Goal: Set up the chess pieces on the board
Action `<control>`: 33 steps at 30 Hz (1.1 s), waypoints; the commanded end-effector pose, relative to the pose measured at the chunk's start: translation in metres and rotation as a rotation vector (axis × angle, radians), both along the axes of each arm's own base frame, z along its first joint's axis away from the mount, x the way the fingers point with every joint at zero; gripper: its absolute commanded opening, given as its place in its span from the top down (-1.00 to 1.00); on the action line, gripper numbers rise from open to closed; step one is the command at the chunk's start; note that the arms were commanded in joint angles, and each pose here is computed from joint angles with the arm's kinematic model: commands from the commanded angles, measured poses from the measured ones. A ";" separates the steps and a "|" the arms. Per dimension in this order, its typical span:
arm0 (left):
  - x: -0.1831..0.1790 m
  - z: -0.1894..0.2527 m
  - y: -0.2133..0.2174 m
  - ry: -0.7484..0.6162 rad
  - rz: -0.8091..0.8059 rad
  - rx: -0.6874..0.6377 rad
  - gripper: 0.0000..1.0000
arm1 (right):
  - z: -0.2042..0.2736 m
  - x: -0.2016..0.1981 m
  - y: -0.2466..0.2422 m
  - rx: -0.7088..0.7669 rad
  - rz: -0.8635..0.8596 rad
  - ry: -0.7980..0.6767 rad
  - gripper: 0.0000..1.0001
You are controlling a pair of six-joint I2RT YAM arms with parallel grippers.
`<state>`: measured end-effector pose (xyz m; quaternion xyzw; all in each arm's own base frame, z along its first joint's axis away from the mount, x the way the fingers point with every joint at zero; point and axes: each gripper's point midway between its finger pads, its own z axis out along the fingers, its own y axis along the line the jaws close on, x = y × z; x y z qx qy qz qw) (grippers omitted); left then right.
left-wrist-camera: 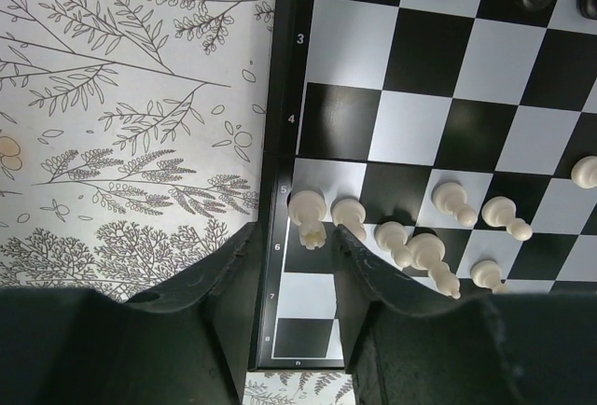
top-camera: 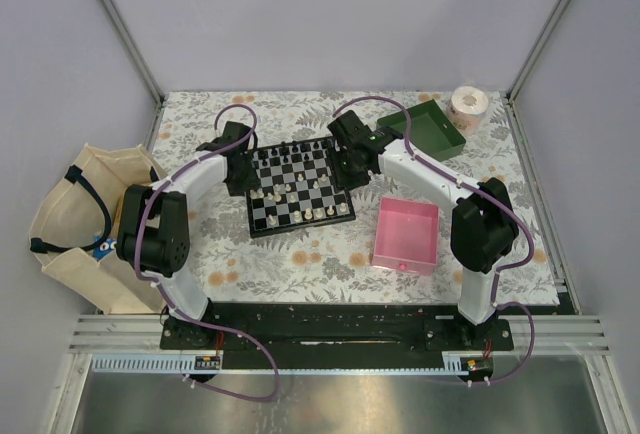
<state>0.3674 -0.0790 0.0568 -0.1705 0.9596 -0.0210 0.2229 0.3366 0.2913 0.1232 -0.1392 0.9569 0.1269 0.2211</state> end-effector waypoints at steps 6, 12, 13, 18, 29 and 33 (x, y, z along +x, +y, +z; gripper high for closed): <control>0.019 0.009 -0.005 -0.052 -0.010 -0.017 0.29 | 0.029 0.000 0.012 0.075 0.018 -0.047 0.10; 0.021 0.010 -0.006 -0.053 -0.010 -0.025 0.30 | 0.027 -0.001 0.012 0.072 0.022 -0.044 0.10; 0.020 0.008 -0.006 -0.050 -0.012 -0.025 0.30 | 0.026 -0.001 0.012 0.071 0.022 -0.041 0.10; 0.019 0.007 -0.006 -0.045 -0.011 -0.026 0.31 | 0.025 -0.002 0.012 0.071 0.023 -0.037 0.10; 0.017 0.001 -0.006 -0.031 -0.014 -0.025 0.43 | 0.026 -0.001 0.011 0.070 0.022 -0.040 0.10; 0.017 0.000 -0.007 -0.029 -0.016 -0.029 0.43 | 0.024 -0.001 0.011 0.066 0.023 -0.037 0.10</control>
